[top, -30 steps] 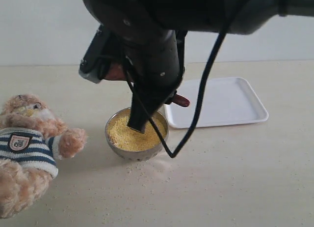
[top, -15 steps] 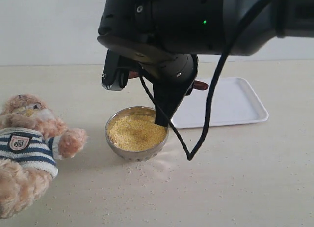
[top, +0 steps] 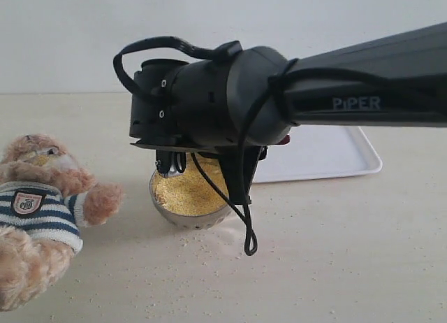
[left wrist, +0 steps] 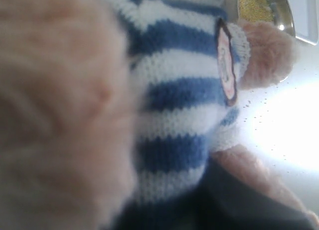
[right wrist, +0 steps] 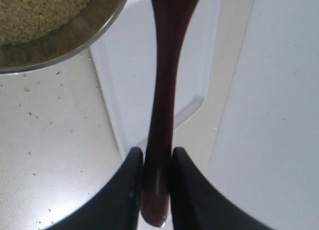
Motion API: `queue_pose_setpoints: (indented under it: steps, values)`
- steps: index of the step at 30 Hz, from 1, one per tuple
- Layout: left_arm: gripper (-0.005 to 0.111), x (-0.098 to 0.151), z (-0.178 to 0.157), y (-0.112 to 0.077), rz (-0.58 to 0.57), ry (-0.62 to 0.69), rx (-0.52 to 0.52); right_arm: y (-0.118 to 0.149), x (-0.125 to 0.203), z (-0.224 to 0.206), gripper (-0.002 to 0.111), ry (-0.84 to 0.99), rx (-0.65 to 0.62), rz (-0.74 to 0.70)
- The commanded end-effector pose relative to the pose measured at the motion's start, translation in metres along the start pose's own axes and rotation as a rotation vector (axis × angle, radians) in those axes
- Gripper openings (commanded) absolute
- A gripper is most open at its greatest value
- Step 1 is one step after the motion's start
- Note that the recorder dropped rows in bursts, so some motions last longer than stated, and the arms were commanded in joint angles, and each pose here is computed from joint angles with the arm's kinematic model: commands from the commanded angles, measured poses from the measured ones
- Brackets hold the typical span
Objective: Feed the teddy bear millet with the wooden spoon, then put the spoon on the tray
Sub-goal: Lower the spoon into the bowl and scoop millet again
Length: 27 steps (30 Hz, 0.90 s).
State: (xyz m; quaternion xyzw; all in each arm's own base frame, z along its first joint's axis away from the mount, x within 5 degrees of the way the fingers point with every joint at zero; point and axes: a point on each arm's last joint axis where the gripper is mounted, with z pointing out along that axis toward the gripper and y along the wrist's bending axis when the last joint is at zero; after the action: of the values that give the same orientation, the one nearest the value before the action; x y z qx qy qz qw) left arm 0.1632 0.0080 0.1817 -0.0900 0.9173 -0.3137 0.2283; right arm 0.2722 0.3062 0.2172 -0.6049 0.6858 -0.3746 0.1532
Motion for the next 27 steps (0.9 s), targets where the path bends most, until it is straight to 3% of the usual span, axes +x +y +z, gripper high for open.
queue_pose_setpoints:
  steps: [1,11,15,20,27]
  values:
    - [0.008,-0.001,-0.001,-0.002,-0.009,-0.017,0.014,0.003,-0.003,0.006,0.000,0.011,-0.001,-0.021]
    - [0.008,-0.001,-0.001,-0.002,-0.009,-0.017,0.014,0.005,-0.003,0.006,0.000,0.013,-0.009,-0.020]
    - [0.008,-0.001,-0.001,-0.002,-0.009,-0.017,0.014,0.018,0.003,0.016,0.000,0.053,-0.016,-0.074]
    - [0.008,-0.001,-0.001,-0.002,-0.009,-0.017,0.014,0.030,0.010,0.027,0.000,0.098,0.023,-0.145]
    - [0.008,-0.001,-0.001,-0.002,-0.009,-0.018,0.013,0.025,0.010,0.027,0.000,0.101,0.078,-0.172]
